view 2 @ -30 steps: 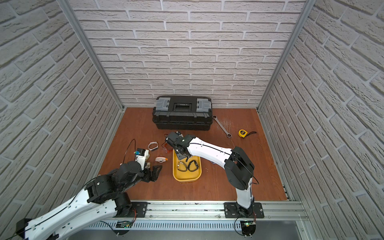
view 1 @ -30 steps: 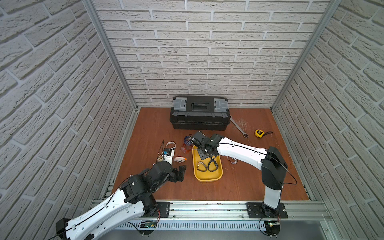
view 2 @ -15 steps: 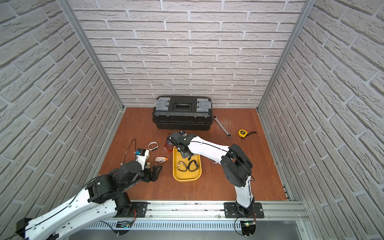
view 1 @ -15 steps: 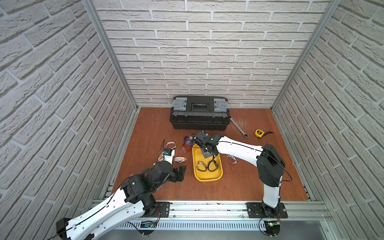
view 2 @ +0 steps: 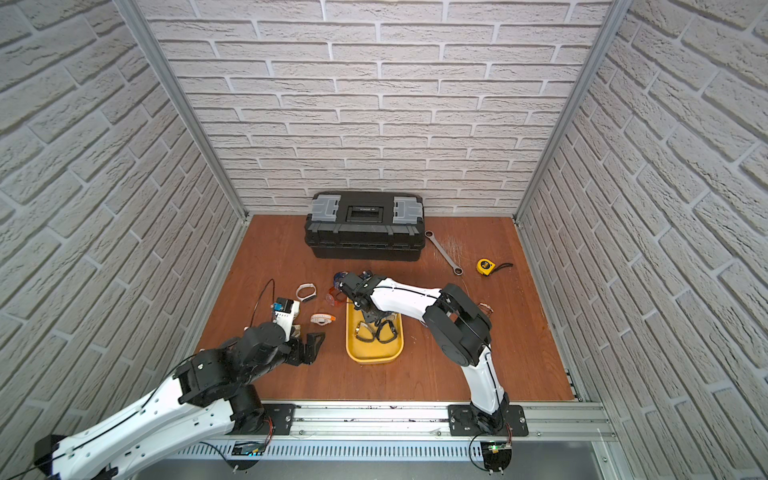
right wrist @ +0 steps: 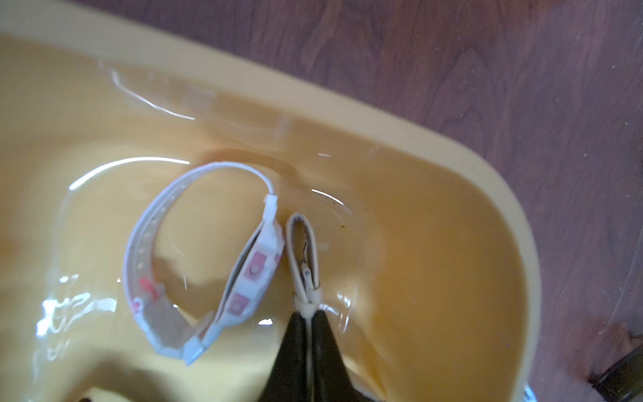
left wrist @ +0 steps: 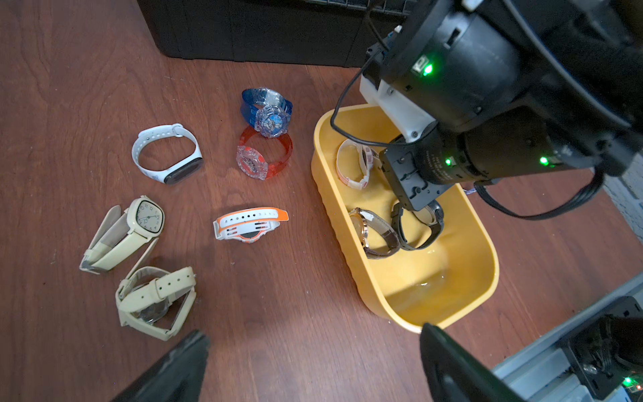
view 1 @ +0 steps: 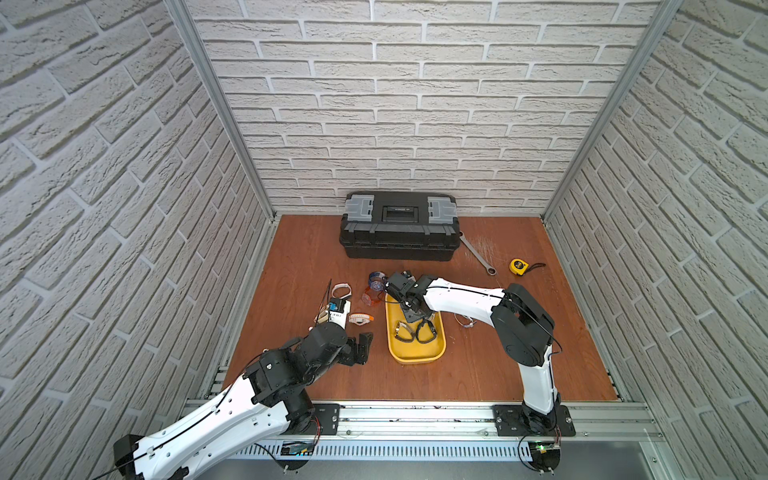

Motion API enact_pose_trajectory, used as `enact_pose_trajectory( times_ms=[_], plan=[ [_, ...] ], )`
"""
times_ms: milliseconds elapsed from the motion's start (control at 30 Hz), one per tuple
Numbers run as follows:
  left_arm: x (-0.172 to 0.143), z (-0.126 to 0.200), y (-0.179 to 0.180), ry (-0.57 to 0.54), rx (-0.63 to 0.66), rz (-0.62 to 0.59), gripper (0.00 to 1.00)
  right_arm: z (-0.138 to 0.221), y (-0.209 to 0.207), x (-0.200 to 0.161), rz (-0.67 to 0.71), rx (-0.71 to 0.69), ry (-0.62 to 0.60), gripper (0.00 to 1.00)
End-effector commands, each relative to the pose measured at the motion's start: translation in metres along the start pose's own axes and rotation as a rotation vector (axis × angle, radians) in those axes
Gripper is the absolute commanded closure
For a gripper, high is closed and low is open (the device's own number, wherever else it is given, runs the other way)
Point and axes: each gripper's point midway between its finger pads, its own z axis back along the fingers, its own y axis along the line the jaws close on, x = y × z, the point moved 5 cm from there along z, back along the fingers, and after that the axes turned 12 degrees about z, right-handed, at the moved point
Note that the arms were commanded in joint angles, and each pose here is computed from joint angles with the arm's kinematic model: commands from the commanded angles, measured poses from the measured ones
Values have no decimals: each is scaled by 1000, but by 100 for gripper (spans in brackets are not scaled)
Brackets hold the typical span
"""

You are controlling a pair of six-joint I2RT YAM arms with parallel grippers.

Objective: Put the watch into the storage box
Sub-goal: Place the watch in the storage box, then pick up the watch at the center of the board.

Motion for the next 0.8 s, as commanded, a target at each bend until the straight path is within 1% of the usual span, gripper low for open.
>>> enact_pose_trajectory(
  times_ms=[0, 100, 167, 233, 333, 400, 467, 533, 633, 667, 767],
  plan=[
    [2, -2, -1, -16, -14, 10, 2, 10, -2, 2, -35, 30, -40, 69],
    [2, -2, -2, -18, -19, 10, 2, 33, -9, 4, -67, 75, -108, 59],
    [2, -3, -4, -15, -25, 9, 2, 46, -12, 4, -86, 108, -145, 54],
    [2, -5, -6, -8, -28, 7, 2, 60, -15, 5, -98, 150, -182, 52],
    [3, -6, -9, -1, -30, 5, 2, 83, -19, 1, -123, 229, -248, 37],
    [5, -6, -11, -3, -37, 8, 2, 98, -23, -3, -136, 287, -296, 24],
    [7, -6, -12, 1, -25, 13, 2, 113, -29, -7, -140, 325, -339, 16],
    [10, -10, -11, 22, 2, 34, 2, 124, -37, -13, -133, 361, -371, 12],
    [12, -26, -9, 110, 36, 90, 2, 139, -50, -29, -125, 397, -415, 7],
    [12, -33, -7, 139, 49, 111, 2, 142, -55, -35, -123, 400, -428, 1],
    [16, -56, 1, 181, 86, 175, 4, 155, -63, -56, -111, 435, -490, 0]
  ],
)
